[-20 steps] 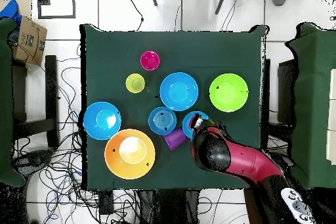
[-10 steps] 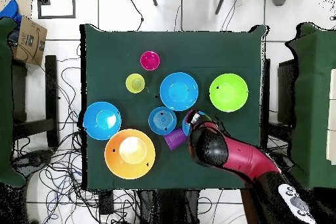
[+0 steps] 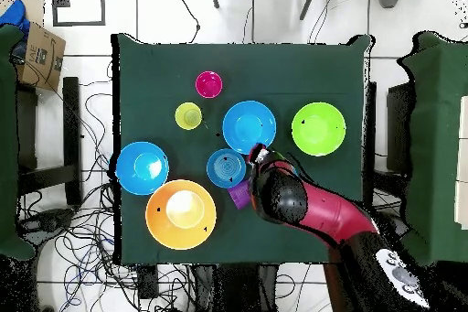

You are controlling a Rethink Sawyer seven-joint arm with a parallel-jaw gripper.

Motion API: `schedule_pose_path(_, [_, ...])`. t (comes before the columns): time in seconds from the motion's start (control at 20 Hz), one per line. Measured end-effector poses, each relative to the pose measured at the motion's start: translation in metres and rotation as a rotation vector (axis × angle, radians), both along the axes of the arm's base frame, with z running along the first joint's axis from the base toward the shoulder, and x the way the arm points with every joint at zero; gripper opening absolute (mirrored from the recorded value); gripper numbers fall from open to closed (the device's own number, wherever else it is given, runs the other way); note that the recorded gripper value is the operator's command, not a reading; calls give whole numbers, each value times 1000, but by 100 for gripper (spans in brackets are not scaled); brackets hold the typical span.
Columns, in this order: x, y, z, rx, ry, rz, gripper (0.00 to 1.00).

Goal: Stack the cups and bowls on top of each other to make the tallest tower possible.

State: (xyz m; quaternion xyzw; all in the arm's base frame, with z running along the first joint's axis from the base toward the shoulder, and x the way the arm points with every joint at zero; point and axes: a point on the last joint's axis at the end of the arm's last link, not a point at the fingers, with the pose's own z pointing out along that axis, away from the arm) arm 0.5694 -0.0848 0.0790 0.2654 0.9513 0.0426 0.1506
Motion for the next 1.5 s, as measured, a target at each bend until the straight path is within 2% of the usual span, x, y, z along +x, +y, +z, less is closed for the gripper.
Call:
schedule_pose_path(0.4, [17, 41, 4, 22, -5, 11, 100])
schedule_pose_path(0.65, [26, 52, -5, 26, -1, 9, 100])
schedule_pose_path(1.1, [37, 56, -50, 13, 39, -12, 100])
schedule_pose_path(1.5, [40, 52, -90, -5, 50, -30, 100])
